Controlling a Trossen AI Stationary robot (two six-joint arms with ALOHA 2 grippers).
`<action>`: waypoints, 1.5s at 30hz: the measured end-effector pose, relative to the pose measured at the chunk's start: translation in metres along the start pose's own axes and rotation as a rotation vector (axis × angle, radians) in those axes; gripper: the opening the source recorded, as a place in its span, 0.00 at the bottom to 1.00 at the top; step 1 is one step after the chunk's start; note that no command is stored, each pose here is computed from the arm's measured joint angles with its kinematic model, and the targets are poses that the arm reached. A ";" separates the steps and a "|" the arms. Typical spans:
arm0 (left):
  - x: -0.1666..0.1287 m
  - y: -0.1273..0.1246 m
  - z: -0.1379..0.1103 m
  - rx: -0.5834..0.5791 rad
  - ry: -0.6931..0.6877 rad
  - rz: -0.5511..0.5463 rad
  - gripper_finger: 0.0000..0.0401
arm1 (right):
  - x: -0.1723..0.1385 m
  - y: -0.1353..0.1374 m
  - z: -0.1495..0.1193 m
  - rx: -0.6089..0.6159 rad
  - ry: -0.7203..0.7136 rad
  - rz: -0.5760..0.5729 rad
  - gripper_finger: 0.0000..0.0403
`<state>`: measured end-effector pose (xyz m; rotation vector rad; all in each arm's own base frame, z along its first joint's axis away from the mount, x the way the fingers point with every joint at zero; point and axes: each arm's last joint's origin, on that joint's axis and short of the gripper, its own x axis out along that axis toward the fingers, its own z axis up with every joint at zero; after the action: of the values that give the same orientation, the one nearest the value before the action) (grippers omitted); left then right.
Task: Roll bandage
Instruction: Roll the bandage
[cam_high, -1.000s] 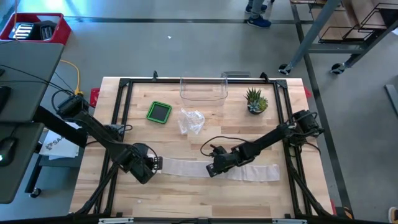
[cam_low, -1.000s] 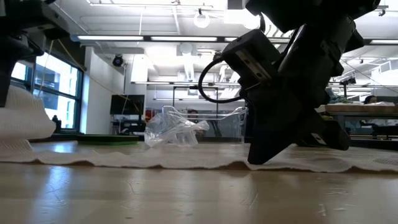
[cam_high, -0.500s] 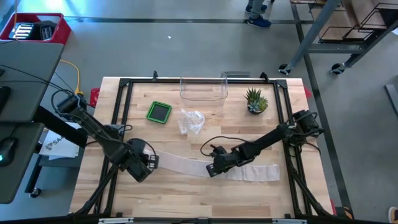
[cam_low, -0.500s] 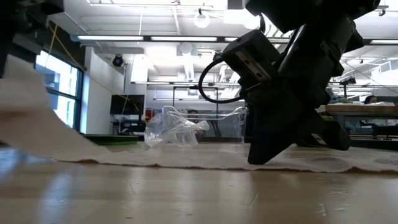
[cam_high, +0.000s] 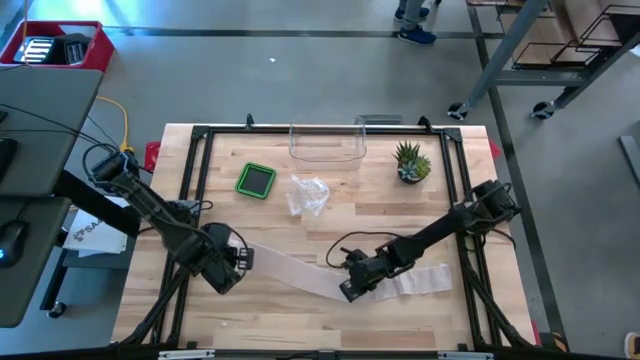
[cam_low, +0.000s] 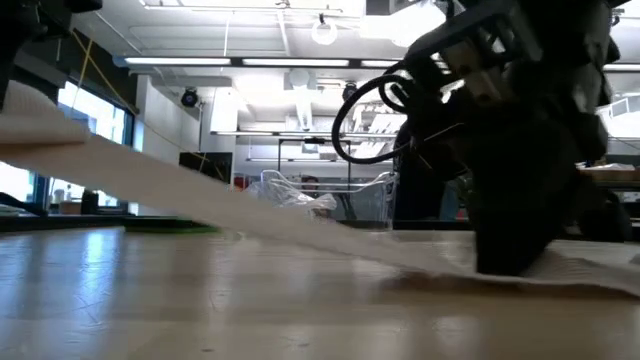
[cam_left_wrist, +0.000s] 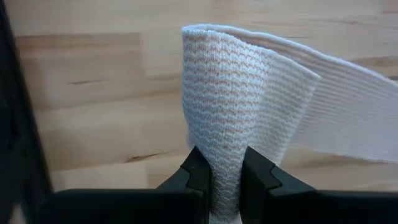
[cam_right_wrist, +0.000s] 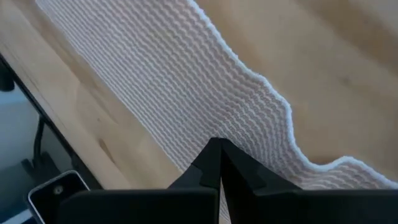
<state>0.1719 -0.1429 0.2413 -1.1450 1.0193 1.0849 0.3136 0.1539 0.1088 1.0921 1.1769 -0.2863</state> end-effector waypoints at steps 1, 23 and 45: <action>0.000 -0.001 -0.001 -0.009 -0.002 -0.017 0.09 | 0.000 0.000 -0.002 -0.004 0.007 0.000 0.00; -0.008 0.012 -0.023 0.023 0.076 -0.030 0.09 | 0.001 0.006 0.001 0.087 0.001 0.077 0.00; -0.002 0.006 -0.038 0.031 0.141 -0.056 0.09 | -0.021 0.056 0.038 0.008 -0.115 0.253 0.00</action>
<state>0.1634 -0.1799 0.2371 -1.2316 1.1035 0.9520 0.3657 0.1438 0.1552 1.2020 0.9254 -0.1542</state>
